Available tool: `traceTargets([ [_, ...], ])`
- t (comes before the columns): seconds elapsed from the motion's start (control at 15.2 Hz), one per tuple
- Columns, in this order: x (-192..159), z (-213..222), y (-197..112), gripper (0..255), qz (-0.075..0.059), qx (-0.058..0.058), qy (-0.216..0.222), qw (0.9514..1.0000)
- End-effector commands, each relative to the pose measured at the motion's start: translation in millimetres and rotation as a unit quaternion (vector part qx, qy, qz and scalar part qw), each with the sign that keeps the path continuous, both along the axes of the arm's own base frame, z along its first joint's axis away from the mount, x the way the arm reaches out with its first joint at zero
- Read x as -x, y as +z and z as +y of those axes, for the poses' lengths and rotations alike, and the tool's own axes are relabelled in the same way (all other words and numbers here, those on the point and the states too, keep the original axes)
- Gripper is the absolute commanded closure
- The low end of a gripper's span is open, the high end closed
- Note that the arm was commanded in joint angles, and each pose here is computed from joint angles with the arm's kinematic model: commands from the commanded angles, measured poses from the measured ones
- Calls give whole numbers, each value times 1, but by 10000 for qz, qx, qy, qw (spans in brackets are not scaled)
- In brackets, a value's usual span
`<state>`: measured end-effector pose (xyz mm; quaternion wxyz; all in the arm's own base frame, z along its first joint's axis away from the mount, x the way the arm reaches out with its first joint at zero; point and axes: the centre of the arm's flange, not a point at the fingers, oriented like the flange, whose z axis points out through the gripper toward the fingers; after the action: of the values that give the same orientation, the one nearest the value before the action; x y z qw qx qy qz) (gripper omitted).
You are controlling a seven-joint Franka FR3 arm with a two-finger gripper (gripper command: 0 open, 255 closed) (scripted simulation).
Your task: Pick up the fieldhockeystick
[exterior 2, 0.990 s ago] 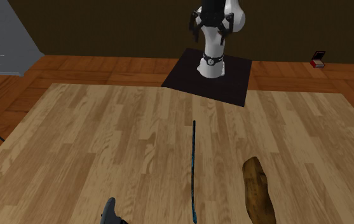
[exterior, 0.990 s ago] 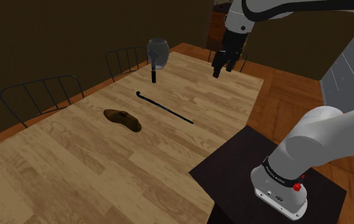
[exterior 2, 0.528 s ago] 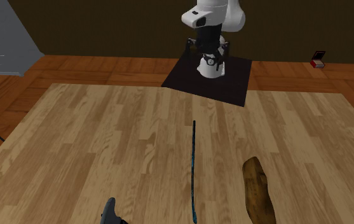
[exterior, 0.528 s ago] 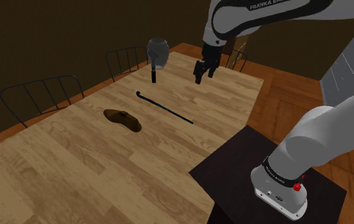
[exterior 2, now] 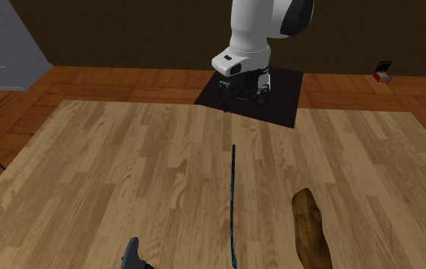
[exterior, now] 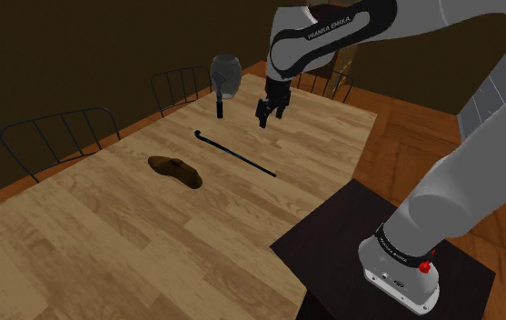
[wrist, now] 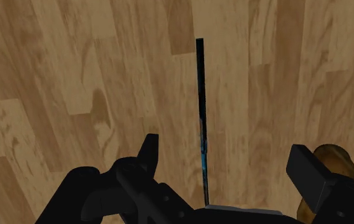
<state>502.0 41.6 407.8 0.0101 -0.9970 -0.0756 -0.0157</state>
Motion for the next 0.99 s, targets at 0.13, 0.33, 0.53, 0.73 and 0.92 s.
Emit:
traceTargets([
  [0.13, -42, 12, -38, 0, 2, 16, 125, 9999],
  [0.33, -72, 19, -64, 0, 5, 30, 218, 9998],
  [0.53, -101, 26, -90, 0, 8, 44, 310, 9995],
  [0.73, -130, 34, -115, 0, 11, 57, 403, 9992],
  [0.92, -159, 42, -141, 0, 14, 71, 495, 9987],
])
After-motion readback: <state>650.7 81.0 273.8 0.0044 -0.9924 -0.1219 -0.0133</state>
